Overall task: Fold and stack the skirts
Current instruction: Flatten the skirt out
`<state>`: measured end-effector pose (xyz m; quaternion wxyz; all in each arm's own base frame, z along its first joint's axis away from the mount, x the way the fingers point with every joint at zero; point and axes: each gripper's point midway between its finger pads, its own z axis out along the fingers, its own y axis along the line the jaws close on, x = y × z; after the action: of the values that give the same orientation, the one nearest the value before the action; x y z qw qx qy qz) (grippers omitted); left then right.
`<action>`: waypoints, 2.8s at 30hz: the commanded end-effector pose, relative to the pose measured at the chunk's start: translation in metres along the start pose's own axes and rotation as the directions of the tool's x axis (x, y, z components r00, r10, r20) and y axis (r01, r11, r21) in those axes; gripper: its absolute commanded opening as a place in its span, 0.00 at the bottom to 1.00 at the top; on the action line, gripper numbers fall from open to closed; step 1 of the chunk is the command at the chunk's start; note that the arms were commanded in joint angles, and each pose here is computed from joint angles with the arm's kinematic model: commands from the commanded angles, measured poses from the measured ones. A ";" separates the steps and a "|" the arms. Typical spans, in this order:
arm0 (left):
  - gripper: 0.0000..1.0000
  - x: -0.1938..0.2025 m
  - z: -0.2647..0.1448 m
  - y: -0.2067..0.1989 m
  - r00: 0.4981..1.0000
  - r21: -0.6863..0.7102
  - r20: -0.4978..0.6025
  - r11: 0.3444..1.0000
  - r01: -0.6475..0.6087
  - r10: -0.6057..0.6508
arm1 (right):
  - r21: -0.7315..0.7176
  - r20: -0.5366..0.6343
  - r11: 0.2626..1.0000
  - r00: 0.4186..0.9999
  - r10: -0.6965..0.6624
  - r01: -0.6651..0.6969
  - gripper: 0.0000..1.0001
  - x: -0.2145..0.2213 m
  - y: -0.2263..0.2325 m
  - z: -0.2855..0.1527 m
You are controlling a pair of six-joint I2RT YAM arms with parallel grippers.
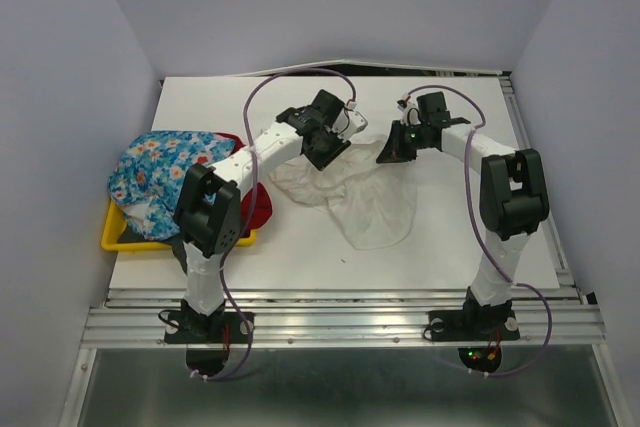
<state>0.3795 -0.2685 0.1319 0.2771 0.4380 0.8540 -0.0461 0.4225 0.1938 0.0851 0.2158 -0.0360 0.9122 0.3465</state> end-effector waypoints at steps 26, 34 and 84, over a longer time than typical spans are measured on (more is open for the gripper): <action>0.10 -0.074 -0.151 0.135 0.931 -0.342 0.341 0.906 0.248 -0.126 | 0.599 0.320 0.708 0.700 -0.639 0.373 0.01 -0.149 0.040 -0.195; 0.00 -0.091 -0.191 0.090 0.867 -0.152 0.491 0.972 0.181 -0.085 | 0.622 0.338 0.666 0.626 -0.703 0.412 0.00 -0.145 0.069 -0.238; 0.00 -0.114 -0.206 0.017 0.727 0.144 0.649 0.974 0.175 -0.226 | 0.239 0.468 0.848 0.709 -0.528 0.474 0.01 -0.107 0.127 -0.231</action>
<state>0.3400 -0.2989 0.3181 0.4599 0.3521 0.7615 -0.2909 0.4116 0.1421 0.3282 0.4884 -0.1650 0.8161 0.2610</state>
